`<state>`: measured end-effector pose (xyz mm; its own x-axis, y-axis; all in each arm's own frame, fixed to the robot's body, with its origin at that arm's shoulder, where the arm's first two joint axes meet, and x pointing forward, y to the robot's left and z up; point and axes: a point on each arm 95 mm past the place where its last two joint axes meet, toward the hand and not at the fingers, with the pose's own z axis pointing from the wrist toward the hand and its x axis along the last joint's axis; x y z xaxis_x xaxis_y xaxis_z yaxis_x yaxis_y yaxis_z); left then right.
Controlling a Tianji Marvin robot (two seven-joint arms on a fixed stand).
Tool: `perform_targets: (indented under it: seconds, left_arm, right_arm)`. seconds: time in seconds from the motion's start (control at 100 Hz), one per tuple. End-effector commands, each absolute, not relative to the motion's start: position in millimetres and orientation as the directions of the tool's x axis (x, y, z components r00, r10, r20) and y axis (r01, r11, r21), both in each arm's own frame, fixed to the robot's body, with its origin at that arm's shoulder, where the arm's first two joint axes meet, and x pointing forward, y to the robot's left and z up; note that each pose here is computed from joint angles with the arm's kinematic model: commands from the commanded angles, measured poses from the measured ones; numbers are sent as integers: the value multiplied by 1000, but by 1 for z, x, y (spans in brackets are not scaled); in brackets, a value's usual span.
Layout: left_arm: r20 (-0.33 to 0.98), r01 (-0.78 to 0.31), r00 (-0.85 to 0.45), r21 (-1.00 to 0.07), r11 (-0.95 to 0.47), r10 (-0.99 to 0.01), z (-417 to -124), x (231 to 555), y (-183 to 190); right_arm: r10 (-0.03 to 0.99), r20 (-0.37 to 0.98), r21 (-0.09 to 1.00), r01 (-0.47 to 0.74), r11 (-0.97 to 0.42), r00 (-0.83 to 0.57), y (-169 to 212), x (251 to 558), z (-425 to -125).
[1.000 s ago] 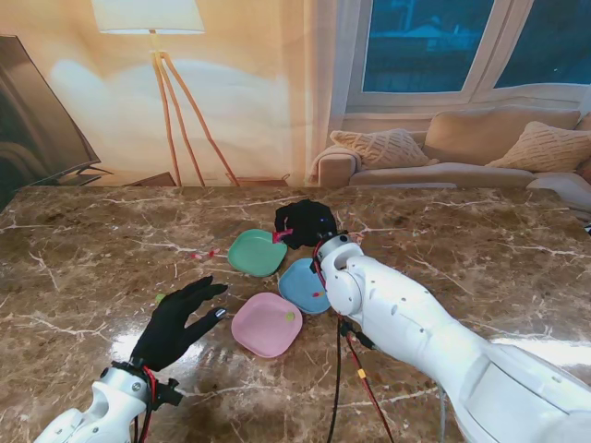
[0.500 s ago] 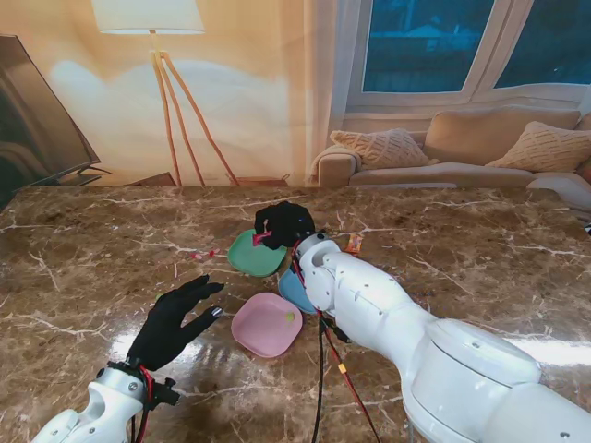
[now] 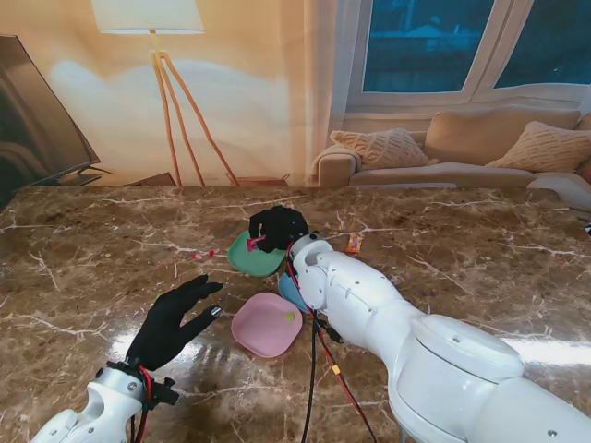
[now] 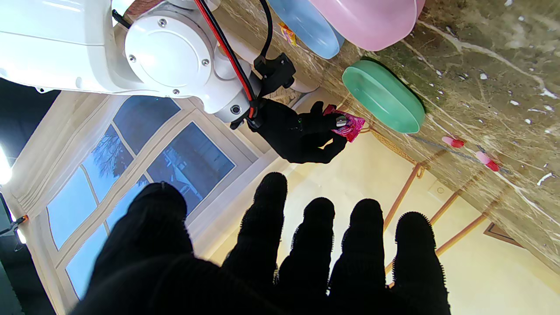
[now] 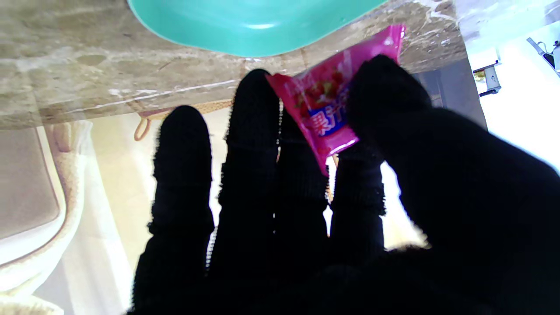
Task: Portion candies into small dishes
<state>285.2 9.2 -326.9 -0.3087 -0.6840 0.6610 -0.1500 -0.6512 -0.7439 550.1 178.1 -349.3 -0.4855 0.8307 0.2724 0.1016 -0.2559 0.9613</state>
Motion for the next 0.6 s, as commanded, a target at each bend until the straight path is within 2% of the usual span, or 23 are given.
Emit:
perform_targets:
  seconds: [0.0,0.59]
  left_arm:
    - [664,-154,-302,-742,-652,-684,-329,283,9]
    - [662,-149,-302,-743,-652,-686,-329,282,10]
  right_arm:
    - [838,271,962,125,-241,-473,178,549,-354]
    - [847,197,980,101,-170,-493,165,553,-353]
